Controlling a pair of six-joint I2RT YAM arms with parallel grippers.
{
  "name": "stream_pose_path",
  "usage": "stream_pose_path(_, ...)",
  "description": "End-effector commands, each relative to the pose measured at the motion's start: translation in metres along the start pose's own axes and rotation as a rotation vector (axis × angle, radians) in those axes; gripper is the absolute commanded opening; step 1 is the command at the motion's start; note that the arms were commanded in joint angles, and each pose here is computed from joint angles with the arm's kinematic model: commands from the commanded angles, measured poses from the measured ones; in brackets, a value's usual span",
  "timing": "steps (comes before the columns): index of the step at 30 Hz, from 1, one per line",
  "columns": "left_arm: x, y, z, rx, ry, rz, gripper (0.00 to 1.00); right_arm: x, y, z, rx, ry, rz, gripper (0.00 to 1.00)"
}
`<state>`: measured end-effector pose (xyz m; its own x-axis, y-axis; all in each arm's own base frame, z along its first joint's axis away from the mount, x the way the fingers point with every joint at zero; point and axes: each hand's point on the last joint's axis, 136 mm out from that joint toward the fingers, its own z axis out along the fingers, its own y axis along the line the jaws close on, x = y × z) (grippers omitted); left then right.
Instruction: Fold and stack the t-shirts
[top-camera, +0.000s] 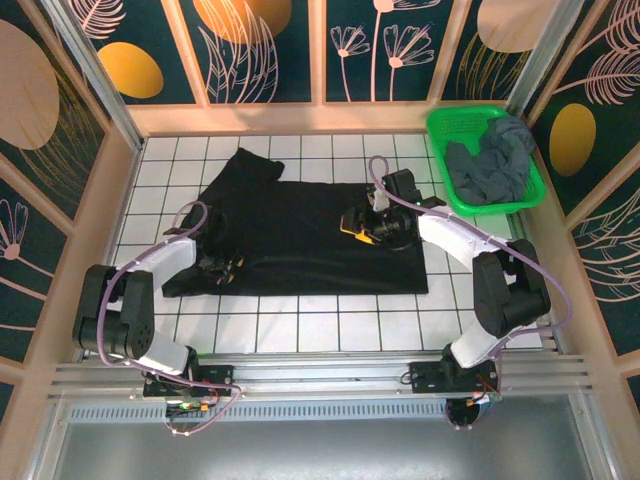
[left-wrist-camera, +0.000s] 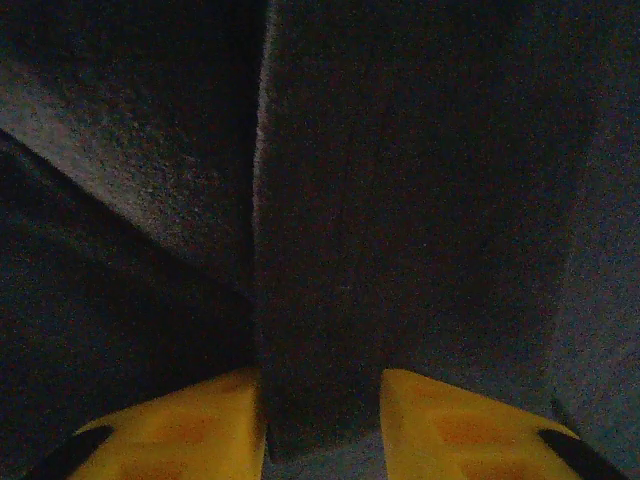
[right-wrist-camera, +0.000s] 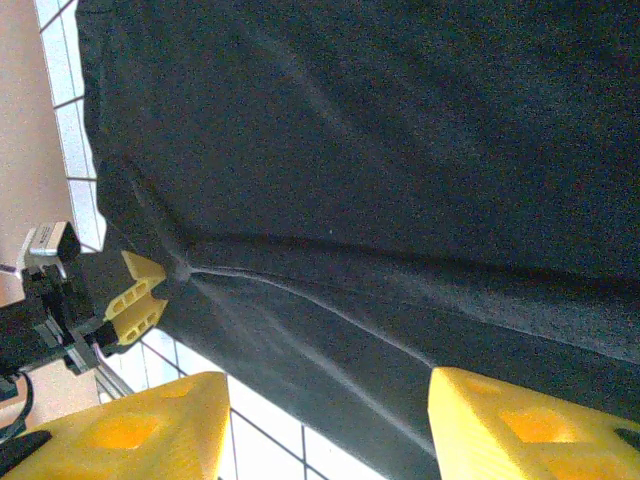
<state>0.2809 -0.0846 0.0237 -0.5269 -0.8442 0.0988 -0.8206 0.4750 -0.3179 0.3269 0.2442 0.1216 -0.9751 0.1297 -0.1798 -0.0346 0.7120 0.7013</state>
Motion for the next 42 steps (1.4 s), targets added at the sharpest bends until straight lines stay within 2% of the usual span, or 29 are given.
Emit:
stream_pose_path(1, -0.001, -0.012, 0.000, 0.022, -0.003, 0.010, 0.20, -0.007, 0.007, -0.001, -0.017, -0.011, -0.006, 0.56)
stream_pose_path(4, -0.006, -0.023, -0.004, 0.033, -0.018, 0.031, 0.00, -0.008, 0.005, -0.002, -0.005, -0.017, -0.001, 0.55)
stream_pose_path(9, -0.017, -0.049, -0.007, 0.030, -0.043, 0.115, 0.00, -0.014, 0.002, -0.005, 0.009, -0.034, 0.016, 0.54)
stream_pose_path(12, -0.025, -0.075, -0.010, 0.018, -0.064, 0.210, 0.00, -0.017, 0.000, -0.007, 0.008, -0.042, 0.028, 0.54)
stream_pose_path(23, -0.028, -0.119, 0.017, -0.118, -0.019, 0.552, 0.00, -0.017, -0.009, -0.009, 0.017, -0.032, 0.056, 0.52)
stream_pose_path(31, -0.030, -0.144, 0.021, -0.112, -0.035, 0.676, 0.00, -0.015, -0.013, -0.005, 0.020, -0.015, 0.064, 0.51)
stream_pose_path(32, -0.030, -0.146, 0.023, -0.111, -0.024, 0.688, 0.03, -0.015, -0.013, -0.005, 0.019, -0.014, 0.064, 0.51)
stream_pose_path(33, -0.030, -0.147, 0.024, -0.115, -0.016, 0.694, 0.12, -0.015, -0.013, -0.004, 0.020, -0.010, 0.064, 0.51)
stream_pose_path(35, -0.031, -0.151, 0.021, -0.118, -0.025, 0.711, 0.41, -0.014, -0.014, -0.004, 0.020, -0.006, 0.063, 0.51)
stream_pose_path(36, -0.033, -0.154, 0.015, -0.112, -0.051, 0.715, 0.48, -0.014, -0.014, -0.004, 0.021, -0.005, 0.063, 0.51)
stream_pose_path(38, -0.040, -0.165, -0.006, -0.076, -0.132, 0.708, 0.51, -0.013, -0.015, -0.004, 0.025, -0.003, 0.064, 0.51)
stream_pose_path(42, -0.046, -0.166, -0.042, -0.051, -0.234, 0.682, 0.47, -0.008, -0.021, -0.003, 0.038, 0.000, 0.064, 0.51)
